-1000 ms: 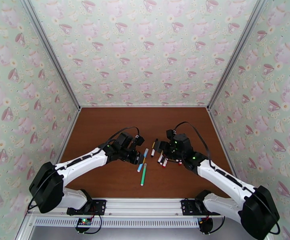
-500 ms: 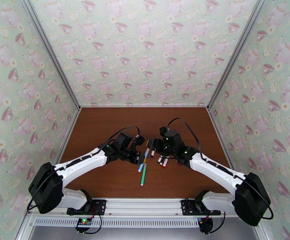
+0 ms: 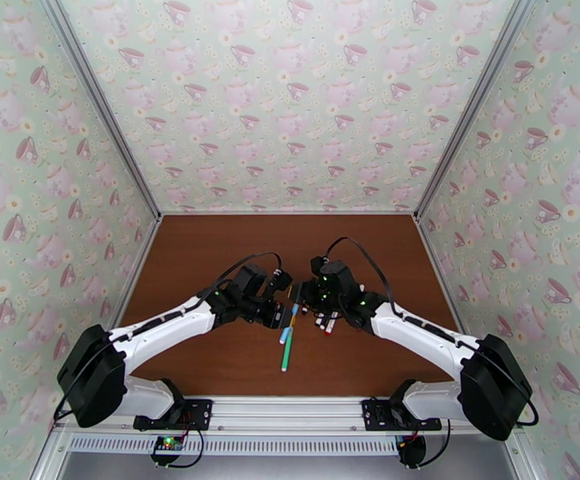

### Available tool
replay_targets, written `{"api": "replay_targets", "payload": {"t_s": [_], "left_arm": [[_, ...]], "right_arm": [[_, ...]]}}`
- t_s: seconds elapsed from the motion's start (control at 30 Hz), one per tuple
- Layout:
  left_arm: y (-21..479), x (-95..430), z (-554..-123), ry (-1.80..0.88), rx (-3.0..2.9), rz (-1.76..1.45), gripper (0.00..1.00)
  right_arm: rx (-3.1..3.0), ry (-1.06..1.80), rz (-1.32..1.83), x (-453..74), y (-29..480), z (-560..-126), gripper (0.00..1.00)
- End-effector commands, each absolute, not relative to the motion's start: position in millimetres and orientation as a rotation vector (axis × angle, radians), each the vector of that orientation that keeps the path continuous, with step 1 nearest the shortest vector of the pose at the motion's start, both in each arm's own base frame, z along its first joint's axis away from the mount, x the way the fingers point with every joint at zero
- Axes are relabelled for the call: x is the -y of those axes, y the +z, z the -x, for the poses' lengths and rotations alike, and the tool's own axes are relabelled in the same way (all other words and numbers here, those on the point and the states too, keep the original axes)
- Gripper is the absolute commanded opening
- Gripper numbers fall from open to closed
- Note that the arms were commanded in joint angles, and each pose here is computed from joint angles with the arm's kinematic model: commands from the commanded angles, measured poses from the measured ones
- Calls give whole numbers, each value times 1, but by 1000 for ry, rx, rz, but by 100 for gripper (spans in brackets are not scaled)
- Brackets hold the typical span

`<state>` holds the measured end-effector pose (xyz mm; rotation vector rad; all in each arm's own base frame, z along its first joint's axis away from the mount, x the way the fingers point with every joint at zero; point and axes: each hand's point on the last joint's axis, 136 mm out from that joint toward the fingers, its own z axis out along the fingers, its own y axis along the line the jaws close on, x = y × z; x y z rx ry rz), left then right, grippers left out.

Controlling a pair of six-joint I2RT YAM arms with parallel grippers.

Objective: Open the pen caps

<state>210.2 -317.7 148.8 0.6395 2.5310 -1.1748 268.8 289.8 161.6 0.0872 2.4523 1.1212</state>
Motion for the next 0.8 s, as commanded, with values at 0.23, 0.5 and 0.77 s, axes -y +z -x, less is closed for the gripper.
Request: {"api": "replay_targets", "payload": {"t_s": [0.23,0.5,0.77], "left_arm": [[158,328,-216,-1212,-2496,-619,19],[155,327,-218,-1190,-2503,-603,19],[154,321,-216,-1179,-2483,-582,26]], "right_arm": [[-2454,1136,-82,-294,166,-268,27],[-2459,1144,-81,-296,166,-268,21],[-2449,1136,-94,-295,172,-271,10]]}}
